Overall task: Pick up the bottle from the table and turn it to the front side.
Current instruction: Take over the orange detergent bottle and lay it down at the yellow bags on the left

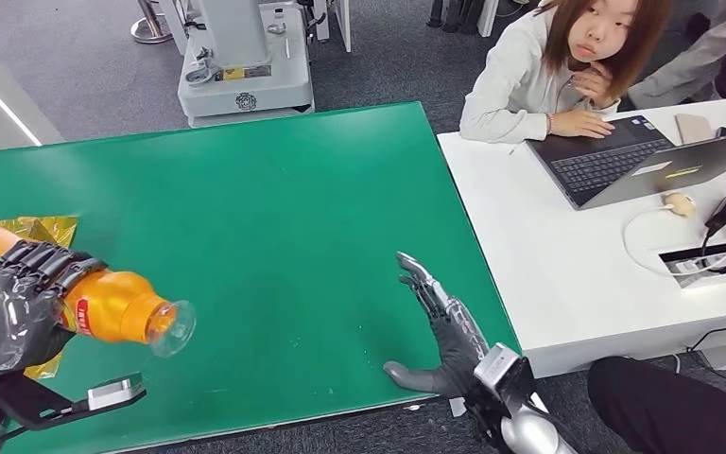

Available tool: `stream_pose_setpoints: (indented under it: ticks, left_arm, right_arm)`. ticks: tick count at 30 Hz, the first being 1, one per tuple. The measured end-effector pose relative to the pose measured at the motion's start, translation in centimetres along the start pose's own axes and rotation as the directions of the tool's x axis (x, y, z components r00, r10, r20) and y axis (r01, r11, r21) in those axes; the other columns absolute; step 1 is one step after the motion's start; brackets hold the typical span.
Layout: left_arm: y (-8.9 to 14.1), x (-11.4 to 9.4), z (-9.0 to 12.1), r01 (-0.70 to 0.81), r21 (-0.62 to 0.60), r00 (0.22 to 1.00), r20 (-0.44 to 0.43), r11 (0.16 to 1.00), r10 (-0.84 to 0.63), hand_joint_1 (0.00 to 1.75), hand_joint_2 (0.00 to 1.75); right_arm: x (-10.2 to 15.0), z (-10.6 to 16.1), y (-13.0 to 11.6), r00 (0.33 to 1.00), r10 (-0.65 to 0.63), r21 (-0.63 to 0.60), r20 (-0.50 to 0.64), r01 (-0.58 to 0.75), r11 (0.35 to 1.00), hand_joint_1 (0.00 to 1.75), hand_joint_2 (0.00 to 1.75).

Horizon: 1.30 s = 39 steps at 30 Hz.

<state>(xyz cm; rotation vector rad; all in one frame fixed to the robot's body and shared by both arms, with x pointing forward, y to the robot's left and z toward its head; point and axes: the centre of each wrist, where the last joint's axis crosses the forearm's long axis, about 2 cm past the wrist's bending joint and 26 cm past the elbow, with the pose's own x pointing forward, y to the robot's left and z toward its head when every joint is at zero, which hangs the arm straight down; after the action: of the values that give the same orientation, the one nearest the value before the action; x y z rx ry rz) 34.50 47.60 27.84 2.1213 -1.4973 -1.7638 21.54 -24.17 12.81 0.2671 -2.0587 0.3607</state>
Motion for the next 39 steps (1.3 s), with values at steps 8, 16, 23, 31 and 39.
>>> stream_pose_setpoints:
  ticks: [8,16,23,31,39]
  left_arm:
    - [-0.7,-2.4,6.4,0.070,-0.176,0.995,-0.050,0.982,-0.080,1.58,1.75]
    - [-2.8,-4.6,12.4,0.074,-0.372,0.982,-0.135,0.925,-0.133,1.51,1.75]
    - [-4.0,-4.6,14.8,0.060,-0.493,0.970,-0.177,0.868,-0.168,1.49,1.75]
    - [-5.8,-2.9,17.0,0.035,-0.594,0.968,-0.180,0.804,-0.175,1.48,1.75]
    - [-8.3,3.3,19.7,-0.011,-0.696,0.991,-0.104,0.718,-0.086,1.51,1.75]
  right_arm:
    - [0.8,-0.5,-1.6,0.998,-0.011,-0.024,0.058,0.012,1.000,0.00,1.75]
    - [0.8,-0.6,-1.8,0.996,-0.014,-0.007,0.086,0.014,1.000,0.00,1.75]
    - [0.9,-0.9,-1.8,0.995,-0.013,-0.004,0.099,0.013,1.000,0.00,1.75]
    - [0.8,-1.1,-1.6,0.993,-0.026,0.018,0.114,0.025,1.000,0.00,1.75]
    - [0.7,-2.5,-1.2,0.990,-0.041,0.059,0.134,0.034,0.998,0.00,1.75]
